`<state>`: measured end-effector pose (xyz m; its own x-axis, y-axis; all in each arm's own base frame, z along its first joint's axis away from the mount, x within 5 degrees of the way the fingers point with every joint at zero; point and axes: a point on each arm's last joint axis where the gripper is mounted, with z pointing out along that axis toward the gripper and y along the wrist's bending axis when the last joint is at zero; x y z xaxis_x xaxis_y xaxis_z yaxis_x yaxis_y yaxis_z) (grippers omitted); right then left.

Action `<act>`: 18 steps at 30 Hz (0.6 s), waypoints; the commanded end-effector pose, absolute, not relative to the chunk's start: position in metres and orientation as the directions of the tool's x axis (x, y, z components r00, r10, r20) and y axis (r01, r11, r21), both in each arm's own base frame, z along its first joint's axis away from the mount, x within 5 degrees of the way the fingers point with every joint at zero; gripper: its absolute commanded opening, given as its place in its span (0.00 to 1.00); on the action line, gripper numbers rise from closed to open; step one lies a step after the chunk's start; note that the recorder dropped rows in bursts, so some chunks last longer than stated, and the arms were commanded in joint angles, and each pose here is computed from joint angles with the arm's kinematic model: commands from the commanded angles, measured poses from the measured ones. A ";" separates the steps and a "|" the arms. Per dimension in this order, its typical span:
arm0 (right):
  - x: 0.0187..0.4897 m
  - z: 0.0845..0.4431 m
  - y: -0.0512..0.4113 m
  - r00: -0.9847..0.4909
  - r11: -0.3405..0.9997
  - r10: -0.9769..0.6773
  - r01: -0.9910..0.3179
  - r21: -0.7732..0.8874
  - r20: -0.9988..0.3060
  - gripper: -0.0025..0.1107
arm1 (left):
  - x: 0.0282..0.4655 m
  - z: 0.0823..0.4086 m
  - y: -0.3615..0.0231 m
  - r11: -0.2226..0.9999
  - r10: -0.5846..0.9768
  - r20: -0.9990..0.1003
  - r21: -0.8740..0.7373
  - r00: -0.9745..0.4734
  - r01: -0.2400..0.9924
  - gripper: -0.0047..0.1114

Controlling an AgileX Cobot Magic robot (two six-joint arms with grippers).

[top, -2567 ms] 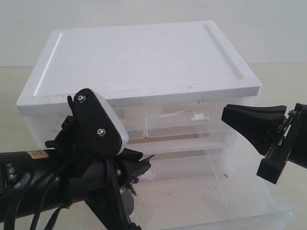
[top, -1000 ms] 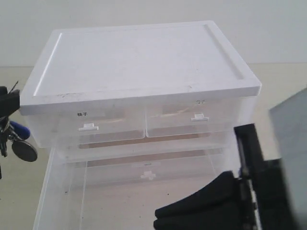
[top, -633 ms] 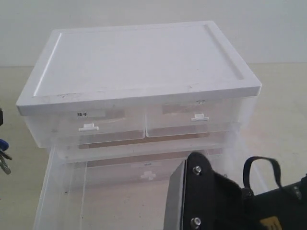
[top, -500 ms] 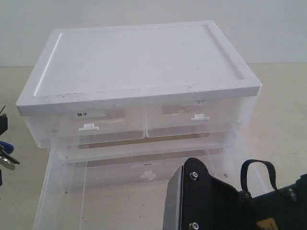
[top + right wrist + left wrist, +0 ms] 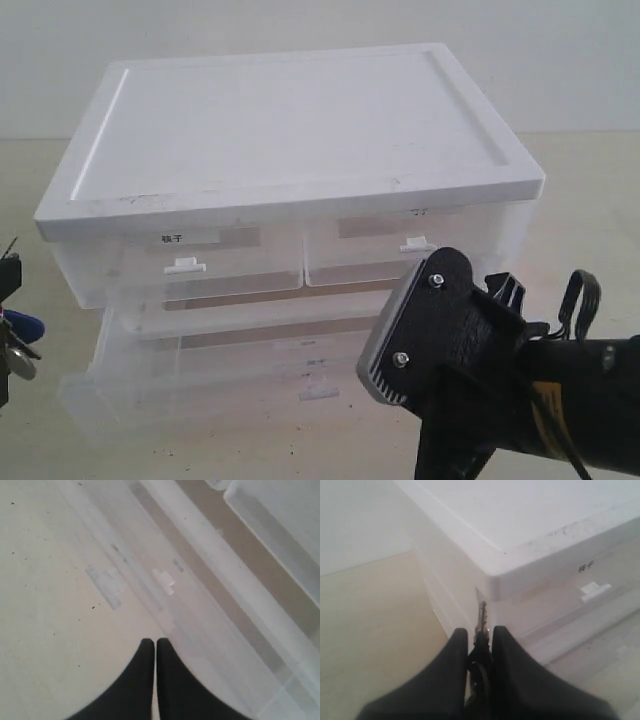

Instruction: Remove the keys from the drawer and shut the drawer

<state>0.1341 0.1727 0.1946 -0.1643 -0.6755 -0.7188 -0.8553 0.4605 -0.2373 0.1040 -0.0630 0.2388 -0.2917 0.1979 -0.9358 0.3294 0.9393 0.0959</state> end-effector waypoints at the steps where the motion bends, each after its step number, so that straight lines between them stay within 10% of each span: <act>1: 0.142 0.203 0.174 -0.167 0.504 -0.657 -0.823 -0.264 -0.735 0.02 | 0.103 0.238 -0.063 0.938 0.186 -0.938 0.080 -0.292 0.338 0.08; 18: 0.164 0.213 0.176 -0.228 0.658 -0.606 -0.682 -0.320 -0.762 0.02 | 0.100 0.226 -0.065 0.924 0.194 -0.928 0.064 -0.318 0.377 0.08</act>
<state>0.1643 0.1741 0.2115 -0.2256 -0.6160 -0.7547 -0.6726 0.6589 -0.3368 0.1008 -0.0639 0.2265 -0.3191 0.2022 -0.9259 0.3630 0.9285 0.0776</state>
